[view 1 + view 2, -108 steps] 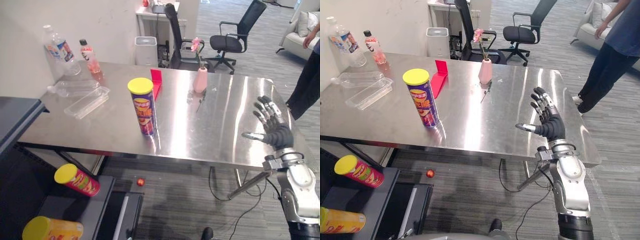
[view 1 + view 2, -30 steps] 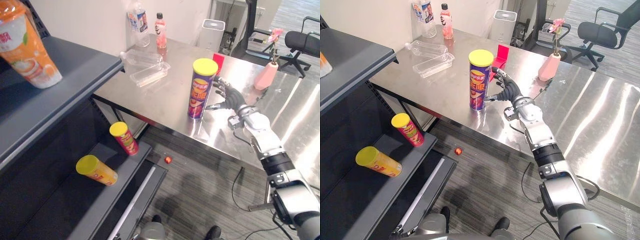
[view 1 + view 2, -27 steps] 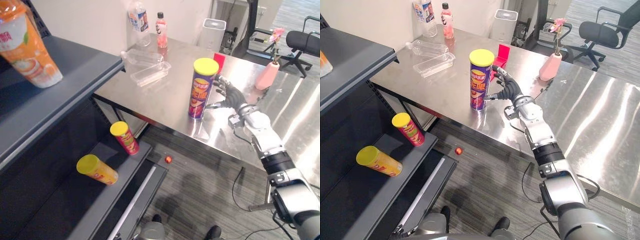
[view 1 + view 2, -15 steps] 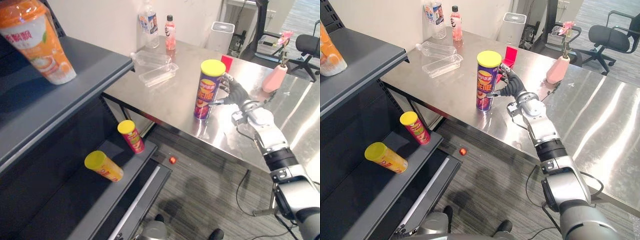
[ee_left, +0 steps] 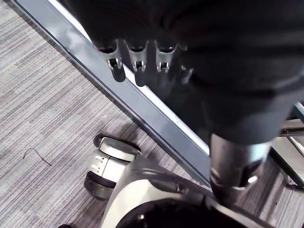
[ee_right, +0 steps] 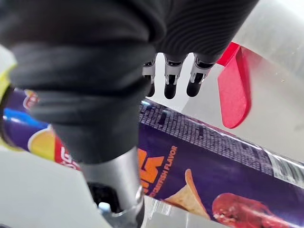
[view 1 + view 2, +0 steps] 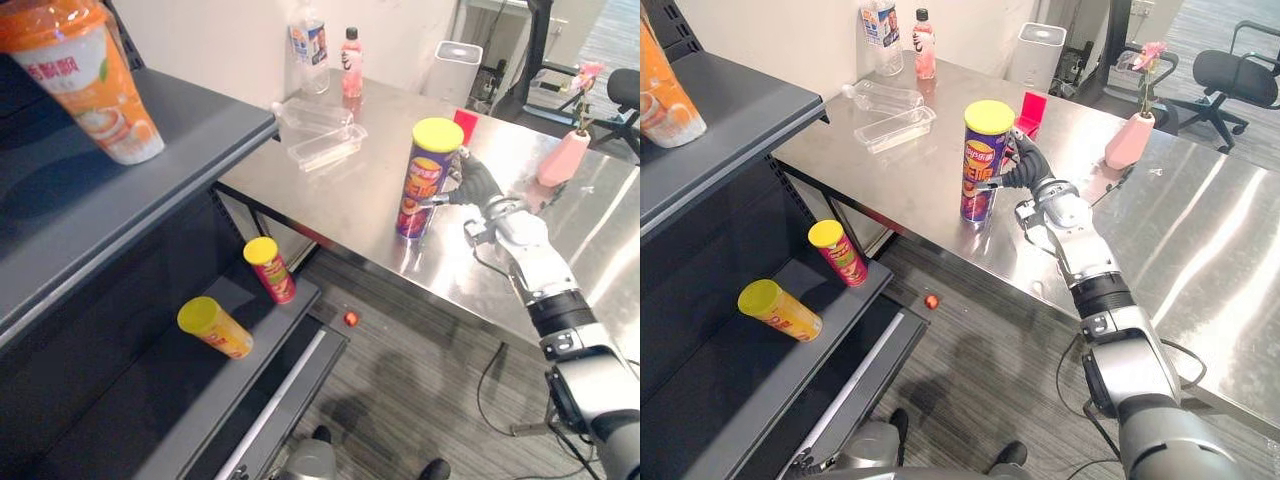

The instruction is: Put the gum and the chips on the shelf.

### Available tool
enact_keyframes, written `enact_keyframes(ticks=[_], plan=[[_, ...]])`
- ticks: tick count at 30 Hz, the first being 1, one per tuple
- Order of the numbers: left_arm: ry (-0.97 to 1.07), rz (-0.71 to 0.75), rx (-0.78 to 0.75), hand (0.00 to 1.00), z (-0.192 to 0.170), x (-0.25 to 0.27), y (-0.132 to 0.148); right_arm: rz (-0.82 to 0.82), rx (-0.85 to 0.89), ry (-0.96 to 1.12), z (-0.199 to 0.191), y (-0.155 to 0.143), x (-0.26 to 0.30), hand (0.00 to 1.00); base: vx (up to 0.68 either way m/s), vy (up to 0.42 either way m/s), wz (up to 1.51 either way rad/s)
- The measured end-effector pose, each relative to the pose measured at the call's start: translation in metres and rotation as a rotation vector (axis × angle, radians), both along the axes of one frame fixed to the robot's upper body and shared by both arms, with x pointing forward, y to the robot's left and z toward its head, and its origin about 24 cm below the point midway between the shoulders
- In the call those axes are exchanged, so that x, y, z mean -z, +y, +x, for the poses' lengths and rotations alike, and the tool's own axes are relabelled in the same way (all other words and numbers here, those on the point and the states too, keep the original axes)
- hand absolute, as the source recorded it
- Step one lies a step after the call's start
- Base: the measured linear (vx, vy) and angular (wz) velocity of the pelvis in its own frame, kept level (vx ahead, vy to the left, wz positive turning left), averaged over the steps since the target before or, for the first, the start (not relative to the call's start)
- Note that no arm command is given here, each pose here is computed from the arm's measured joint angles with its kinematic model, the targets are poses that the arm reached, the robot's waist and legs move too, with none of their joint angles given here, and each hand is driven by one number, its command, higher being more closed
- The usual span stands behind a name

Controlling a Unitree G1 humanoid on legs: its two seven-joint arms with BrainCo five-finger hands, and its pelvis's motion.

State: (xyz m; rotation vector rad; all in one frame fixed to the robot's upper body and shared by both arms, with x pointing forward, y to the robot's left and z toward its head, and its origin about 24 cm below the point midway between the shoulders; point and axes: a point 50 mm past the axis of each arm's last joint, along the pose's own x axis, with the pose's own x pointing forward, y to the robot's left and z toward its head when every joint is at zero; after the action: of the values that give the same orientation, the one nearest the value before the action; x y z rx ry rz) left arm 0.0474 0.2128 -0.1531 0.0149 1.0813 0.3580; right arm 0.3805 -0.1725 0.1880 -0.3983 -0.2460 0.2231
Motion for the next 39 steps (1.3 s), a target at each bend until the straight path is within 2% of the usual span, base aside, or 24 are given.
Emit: enact_keyframes(ticks=[5, 6, 39], plan=[[0.000, 0.000, 0.001, 0.00, 0.000, 0.000, 0.000, 0.004, 0.021, 0.012, 0.001, -0.003, 0.003, 0.00, 0.00, 0.002, 0.01], [0.000, 0.000, 0.001, 0.00, 0.000, 0.000, 0.000, 0.004, 0.028, 0.021, 0.002, -0.004, 0.005, 1.00, -0.01, 0.012, 0.04], [-0.025, -0.003, 0.019, 0.00, 0.005, -0.001, -0.002, -0.031, 0.014, -0.052, 0.004, -0.004, -0.015, 1.00, 0.00, 0.001, 0.00]])
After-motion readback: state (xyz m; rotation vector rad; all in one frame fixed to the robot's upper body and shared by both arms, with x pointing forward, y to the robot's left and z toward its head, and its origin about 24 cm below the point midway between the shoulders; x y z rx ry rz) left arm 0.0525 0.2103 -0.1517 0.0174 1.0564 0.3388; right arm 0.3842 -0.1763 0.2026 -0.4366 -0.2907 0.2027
